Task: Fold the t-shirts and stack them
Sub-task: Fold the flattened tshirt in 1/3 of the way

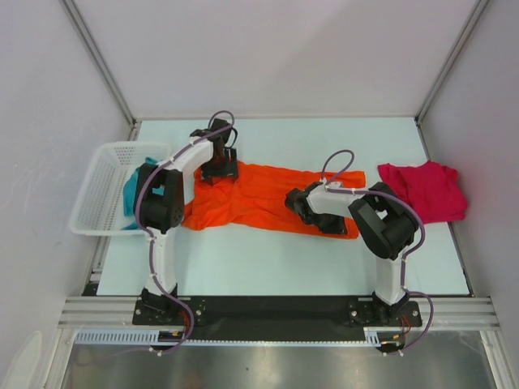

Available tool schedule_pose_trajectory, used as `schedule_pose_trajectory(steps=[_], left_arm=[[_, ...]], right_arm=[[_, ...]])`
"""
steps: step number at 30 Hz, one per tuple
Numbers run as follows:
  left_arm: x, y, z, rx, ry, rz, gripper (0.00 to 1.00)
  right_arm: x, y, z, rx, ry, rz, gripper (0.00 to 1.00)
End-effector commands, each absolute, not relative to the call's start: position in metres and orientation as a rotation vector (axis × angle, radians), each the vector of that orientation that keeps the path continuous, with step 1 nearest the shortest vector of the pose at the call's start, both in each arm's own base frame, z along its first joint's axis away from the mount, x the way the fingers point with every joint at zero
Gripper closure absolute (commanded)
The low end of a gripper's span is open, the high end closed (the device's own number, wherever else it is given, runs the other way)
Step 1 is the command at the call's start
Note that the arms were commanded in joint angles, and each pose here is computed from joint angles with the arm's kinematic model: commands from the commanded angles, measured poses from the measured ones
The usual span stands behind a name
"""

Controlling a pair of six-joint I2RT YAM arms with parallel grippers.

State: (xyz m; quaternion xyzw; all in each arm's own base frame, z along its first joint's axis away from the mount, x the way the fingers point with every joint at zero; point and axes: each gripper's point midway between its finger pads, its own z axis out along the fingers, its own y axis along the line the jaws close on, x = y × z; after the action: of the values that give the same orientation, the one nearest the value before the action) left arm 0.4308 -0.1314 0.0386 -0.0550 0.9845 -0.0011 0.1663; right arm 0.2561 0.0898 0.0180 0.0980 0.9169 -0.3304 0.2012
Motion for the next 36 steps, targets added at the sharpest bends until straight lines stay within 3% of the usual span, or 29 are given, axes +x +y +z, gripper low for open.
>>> schedule_pose_trajectory(steps=[1, 12, 26, 36], left_arm=[[0.457, -0.12, 0.057, -0.161, 2.745, 0.053, 0.22], [0.478, -0.116, 0.08, -0.171, 2.703, 0.057, 0.22], [0.464, -0.1, 0.063, -0.216, 2.747, 0.082, 0.22], [0.43, -0.097, 0.064, -0.205, 2.773, 0.052, 0.22]], right_arm=[[0.257, 0.093, 0.011, 0.31, 2.555, -0.916, 0.78], [0.268, 0.097, 0.003, 0.337, 2.579, -0.871, 0.78], [0.348, 0.119, 0.05, 0.331, 2.478, -0.769, 0.78], [0.317, 0.121, 0.041, 0.33, 2.533, -0.744, 0.78]])
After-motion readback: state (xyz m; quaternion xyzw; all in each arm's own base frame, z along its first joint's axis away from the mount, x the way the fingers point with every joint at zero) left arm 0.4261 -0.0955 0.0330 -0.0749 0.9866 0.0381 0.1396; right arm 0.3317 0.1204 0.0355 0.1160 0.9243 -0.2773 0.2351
